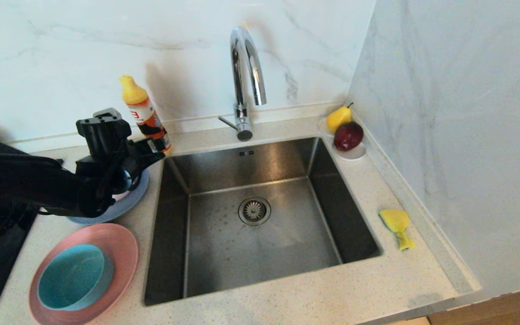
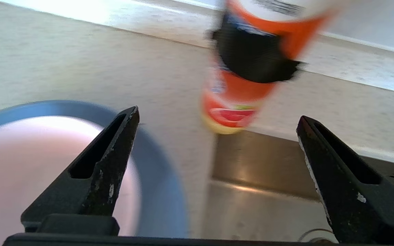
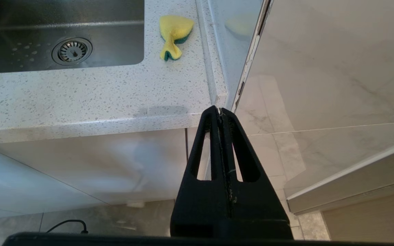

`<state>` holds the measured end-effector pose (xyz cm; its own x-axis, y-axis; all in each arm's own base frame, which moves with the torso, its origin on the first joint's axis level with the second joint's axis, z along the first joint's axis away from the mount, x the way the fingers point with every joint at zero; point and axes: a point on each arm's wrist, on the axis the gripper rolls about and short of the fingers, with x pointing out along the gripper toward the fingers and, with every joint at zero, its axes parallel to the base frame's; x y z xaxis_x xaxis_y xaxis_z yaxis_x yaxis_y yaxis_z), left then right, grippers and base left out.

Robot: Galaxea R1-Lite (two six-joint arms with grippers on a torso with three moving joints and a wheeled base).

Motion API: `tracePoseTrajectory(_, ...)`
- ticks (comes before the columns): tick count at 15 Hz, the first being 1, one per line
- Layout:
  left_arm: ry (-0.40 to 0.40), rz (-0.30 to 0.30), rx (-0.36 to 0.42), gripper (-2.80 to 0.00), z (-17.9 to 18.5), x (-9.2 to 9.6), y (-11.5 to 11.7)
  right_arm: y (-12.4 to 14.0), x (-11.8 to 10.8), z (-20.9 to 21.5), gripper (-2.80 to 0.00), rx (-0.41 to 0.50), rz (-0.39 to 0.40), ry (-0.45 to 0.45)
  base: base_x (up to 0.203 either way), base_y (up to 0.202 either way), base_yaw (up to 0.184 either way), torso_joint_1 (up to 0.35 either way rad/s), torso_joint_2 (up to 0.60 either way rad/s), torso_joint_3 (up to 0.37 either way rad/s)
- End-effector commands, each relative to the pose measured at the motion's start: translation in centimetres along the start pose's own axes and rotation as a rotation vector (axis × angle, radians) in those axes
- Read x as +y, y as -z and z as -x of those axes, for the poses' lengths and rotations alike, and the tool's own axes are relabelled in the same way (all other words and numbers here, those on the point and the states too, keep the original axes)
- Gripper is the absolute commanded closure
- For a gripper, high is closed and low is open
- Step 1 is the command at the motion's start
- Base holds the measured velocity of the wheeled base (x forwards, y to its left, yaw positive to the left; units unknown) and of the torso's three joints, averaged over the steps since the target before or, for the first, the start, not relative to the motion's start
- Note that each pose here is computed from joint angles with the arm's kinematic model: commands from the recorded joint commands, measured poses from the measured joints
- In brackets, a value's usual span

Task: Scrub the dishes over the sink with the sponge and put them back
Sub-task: Grab the dish soap

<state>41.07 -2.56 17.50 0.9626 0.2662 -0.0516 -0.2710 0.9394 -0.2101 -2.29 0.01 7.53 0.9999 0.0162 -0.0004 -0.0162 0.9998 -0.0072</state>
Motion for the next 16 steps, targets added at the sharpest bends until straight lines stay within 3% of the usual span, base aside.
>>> tracePoseTrajectory(1,0.013,0.003,-0.005,-2.80,-1.0,-0.9,0.7,0.0,0.0,0.0,0.00,-0.001,0.000,-0.001,0.000,0.000,0.000,0.000,0.00,0.000)
tracePoseTrajectory(11,0.007,-0.019,-0.103,-2.80,-4.0,-2.2,-0.4,0.0,0.0,0.0,0.00,0.000,0.000,-0.001,0.000,0.000,0.000,0.000,0.00,0.000)
tracePoseTrajectory(16,-0.020,-0.024,-0.117,-2.80,-5.6,-2.8,0.8,0.0,0.0,0.0,0.00,0.000,0.000,-0.001,0.000,0.000,0.000,0.000,0.00,0.000)
